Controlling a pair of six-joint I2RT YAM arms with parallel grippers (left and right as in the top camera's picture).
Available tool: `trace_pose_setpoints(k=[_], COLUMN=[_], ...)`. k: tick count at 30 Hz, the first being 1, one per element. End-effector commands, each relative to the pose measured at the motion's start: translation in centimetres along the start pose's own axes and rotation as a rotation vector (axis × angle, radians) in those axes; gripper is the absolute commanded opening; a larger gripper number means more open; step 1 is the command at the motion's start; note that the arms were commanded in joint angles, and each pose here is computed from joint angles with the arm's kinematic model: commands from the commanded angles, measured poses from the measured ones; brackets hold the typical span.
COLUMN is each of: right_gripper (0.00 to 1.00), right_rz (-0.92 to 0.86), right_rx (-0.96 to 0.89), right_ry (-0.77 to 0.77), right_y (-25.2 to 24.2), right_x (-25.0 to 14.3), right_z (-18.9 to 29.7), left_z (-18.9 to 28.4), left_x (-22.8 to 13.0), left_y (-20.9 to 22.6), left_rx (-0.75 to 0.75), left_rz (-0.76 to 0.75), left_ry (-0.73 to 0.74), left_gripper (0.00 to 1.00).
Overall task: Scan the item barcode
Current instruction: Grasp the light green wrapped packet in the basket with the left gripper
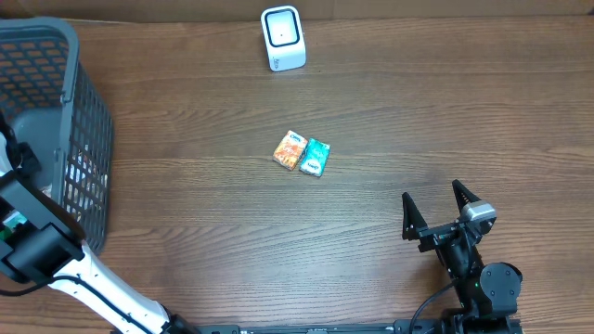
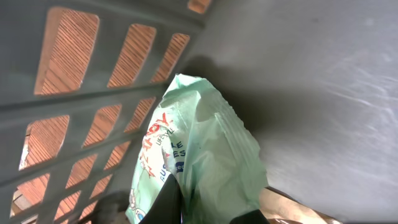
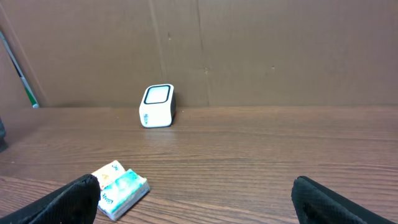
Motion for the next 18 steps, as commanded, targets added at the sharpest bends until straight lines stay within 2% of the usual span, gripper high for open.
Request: trace_pose_setpoints(k=[1,11,18], right_gripper=[1.0,1.0,1.0], right_rz=[-0.003,-0.003,-0.003], right_rx=[0.009,0.009,0.009], right_ry=[-0.002,-0.003,-0.003], right_y=[0.1,0.1,0.1], right_x=[-0.2,-0.2,-0.2], right_z=[0.0,0.0,0.0], left_z=[5.6,20.1,30.1], left_x=[0.9,1.9,-0.6], left_y=[-1.1,-0.1,0.7], left_rx=[-0.094,-0.196,-0.415], left_rz=[0.0,0.053,0.089], left_ry=[-0.117,-0.499,-0.743], left_gripper=[0.04,0.04,0.04])
Point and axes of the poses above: each gripper's point midway between its finger pads, its own z axis back along the fingers, its own y axis along the line the jaws close on, x = y × z, the point moved 7 cm from there along z, back along the fingers, and after that the axes turned 11 degrees about z, right-handed, at the moved point
